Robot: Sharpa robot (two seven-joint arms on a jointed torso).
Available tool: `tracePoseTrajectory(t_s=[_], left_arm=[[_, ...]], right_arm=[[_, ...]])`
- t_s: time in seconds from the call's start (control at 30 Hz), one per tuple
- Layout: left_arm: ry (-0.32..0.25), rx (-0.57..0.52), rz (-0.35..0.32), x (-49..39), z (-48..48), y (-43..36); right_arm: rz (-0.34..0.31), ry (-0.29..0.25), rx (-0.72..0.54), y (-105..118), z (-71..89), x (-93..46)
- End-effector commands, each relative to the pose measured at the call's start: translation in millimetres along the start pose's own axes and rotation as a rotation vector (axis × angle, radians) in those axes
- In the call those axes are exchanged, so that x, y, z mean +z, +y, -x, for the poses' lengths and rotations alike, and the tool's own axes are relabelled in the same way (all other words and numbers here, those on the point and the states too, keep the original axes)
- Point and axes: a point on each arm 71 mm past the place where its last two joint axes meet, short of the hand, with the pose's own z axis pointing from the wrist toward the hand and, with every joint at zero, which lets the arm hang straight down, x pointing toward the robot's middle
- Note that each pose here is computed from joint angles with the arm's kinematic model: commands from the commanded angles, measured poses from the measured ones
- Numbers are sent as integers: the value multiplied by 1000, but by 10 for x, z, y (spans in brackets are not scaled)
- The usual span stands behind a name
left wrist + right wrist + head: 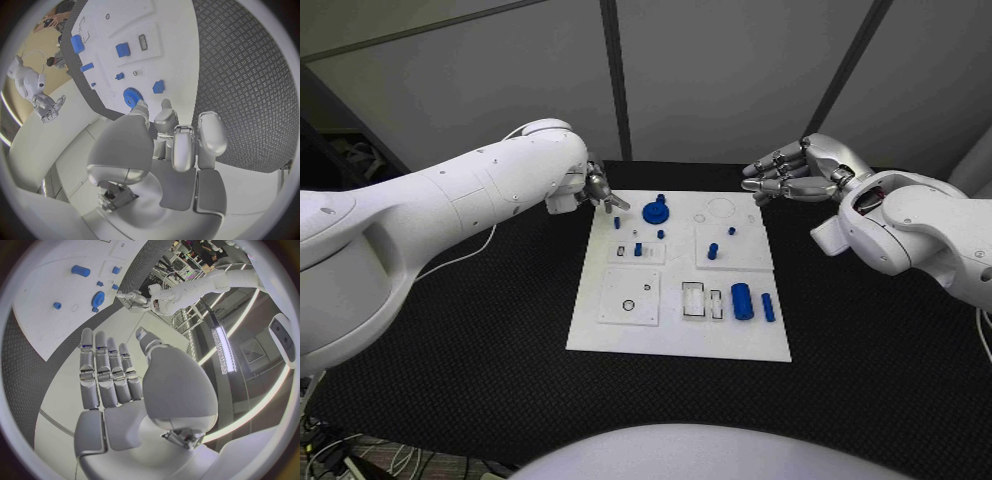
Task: Assemble the parts on the task board
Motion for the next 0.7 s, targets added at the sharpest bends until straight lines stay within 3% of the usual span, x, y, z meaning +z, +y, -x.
tracePoseTrajectory(t_s=[0.03,0.7], left_arm=[[8,18,6,4,1,1],[50,36,13,42,-89,-7]], right_arm=[[14,-3,3,23,3,7],[15,1,4,28,-14,26]])
